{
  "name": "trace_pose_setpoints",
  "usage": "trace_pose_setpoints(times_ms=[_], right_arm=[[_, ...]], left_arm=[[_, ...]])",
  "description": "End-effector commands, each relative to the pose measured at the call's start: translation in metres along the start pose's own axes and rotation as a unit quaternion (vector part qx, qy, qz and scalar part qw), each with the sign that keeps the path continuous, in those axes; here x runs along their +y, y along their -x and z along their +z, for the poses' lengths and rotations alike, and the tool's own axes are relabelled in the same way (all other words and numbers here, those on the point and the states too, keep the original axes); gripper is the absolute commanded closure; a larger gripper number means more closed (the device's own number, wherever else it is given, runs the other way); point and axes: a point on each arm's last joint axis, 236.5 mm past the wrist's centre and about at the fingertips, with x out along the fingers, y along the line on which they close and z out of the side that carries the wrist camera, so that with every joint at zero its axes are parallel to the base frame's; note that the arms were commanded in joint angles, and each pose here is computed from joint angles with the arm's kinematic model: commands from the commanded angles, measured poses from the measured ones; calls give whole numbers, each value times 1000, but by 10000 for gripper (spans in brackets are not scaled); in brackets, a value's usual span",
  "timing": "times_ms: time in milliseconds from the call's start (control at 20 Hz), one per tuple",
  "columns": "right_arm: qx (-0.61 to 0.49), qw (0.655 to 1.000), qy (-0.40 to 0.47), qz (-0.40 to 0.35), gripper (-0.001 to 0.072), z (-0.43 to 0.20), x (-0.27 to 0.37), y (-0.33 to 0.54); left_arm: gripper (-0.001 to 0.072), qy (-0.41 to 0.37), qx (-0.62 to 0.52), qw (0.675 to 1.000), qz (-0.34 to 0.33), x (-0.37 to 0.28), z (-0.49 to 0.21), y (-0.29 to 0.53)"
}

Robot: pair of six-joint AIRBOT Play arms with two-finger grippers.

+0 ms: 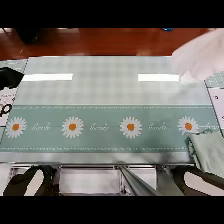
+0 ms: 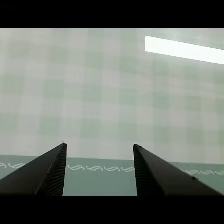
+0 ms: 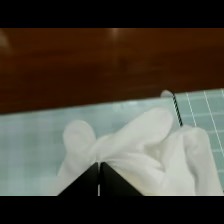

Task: Fold the shirts.

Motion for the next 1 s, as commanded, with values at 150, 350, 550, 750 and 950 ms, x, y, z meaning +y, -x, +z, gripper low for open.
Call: trace_pose_setpoints(times_ms=[150, 350, 550, 750, 950], right_arm=[[-120, 983, 51, 130, 694, 45, 110, 125], [-47, 972, 85, 214, 694, -3, 188, 135], [66, 963, 113, 236, 694, -82, 257, 101], [137, 966, 84, 205, 694, -167, 318, 43], [206, 948, 11, 240, 694, -258, 391, 3]], left_arm=[[202, -21, -9, 997, -69, -50, -7, 16], [202, -37, -23, 996, -71, -53, -3, 13], [202, -43, -23, 996, -79, -60, -4, 12], [202, -72, -10, 991, -112, -85, -14, 11], [202, -80, 30, 987, -137, -100, -44, -1]])
